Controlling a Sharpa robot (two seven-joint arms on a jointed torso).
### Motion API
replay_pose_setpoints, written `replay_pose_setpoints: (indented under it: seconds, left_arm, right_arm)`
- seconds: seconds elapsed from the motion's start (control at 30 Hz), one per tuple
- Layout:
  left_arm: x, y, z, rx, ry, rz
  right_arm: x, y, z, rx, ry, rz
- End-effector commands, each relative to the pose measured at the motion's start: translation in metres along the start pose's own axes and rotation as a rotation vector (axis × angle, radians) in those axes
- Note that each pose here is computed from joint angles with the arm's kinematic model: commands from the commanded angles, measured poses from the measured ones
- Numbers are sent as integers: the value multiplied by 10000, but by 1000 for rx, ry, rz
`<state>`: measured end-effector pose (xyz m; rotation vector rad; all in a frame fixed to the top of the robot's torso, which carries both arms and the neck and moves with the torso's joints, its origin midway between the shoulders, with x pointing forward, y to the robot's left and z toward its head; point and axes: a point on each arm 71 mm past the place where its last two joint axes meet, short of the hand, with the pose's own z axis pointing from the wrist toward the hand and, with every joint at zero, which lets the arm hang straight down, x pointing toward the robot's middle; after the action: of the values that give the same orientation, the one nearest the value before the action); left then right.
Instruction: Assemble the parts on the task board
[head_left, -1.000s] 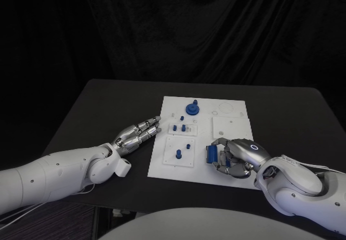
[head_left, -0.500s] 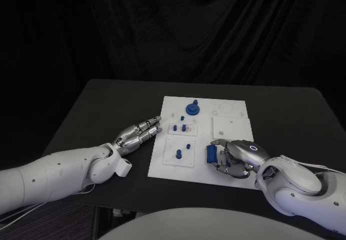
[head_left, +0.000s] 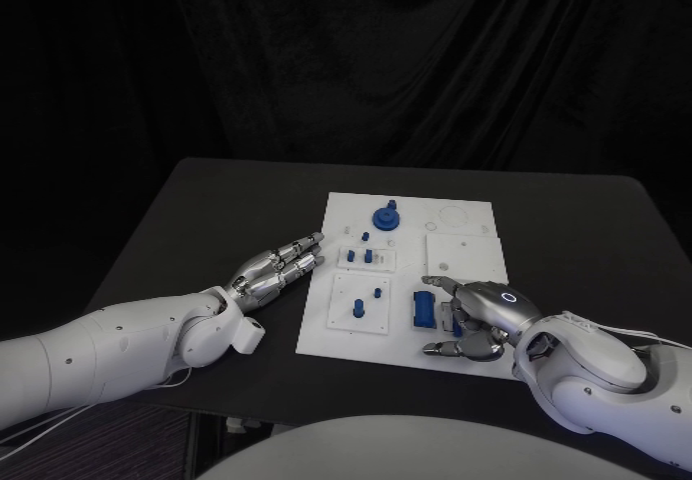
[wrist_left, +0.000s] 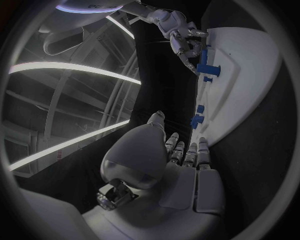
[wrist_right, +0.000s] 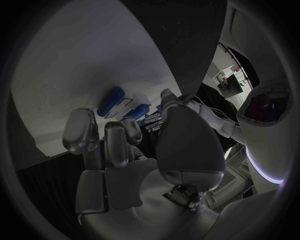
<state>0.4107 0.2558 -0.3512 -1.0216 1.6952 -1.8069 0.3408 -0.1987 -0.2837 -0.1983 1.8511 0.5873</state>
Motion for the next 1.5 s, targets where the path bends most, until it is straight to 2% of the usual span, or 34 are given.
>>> replay_pose_setpoints:
  seconds: [0.03,0.23,0.37,0.47,0.53,0.63,0.73,0.87,1.03,1.2,1.3,1.5]
  left_arm:
    - [24,35,-24,8,8,-10]
    - [19,35,-38,10,4,-9]
    - [22,23,-54,20,-4,-4]
    - [41,-2,-86,31,-17,4]
    - [62,-32,-123,45,-30,11]
    - [82,-90,-181,72,-50,25]
    - [76,-194,-217,105,-68,44]
    - [40,-344,-218,144,-88,77]
    - [15,-453,-248,177,-112,106]
    - [27,-506,-262,202,-113,111]
    - [43,-525,-241,231,-118,121]
    - [44,-531,-224,251,-114,123]
  right_arm:
    - [-28,-3,-34,3,-33,13]
    - [-160,-27,-116,-10,-113,34]
    - [-421,-86,-164,15,-167,42]
    - [-623,-148,-183,59,-176,68]
    - [-750,-203,-184,102,-163,93]
    - [-857,-294,-168,178,-123,155]
    - [-885,-401,-149,266,-59,247]
    - [-833,-500,-135,364,41,334]
    - [-733,-548,-137,459,142,402]
    - [-656,-576,-143,514,220,416]
    - [-586,-577,-145,532,267,415]
    - [-472,-548,-152,540,319,415]
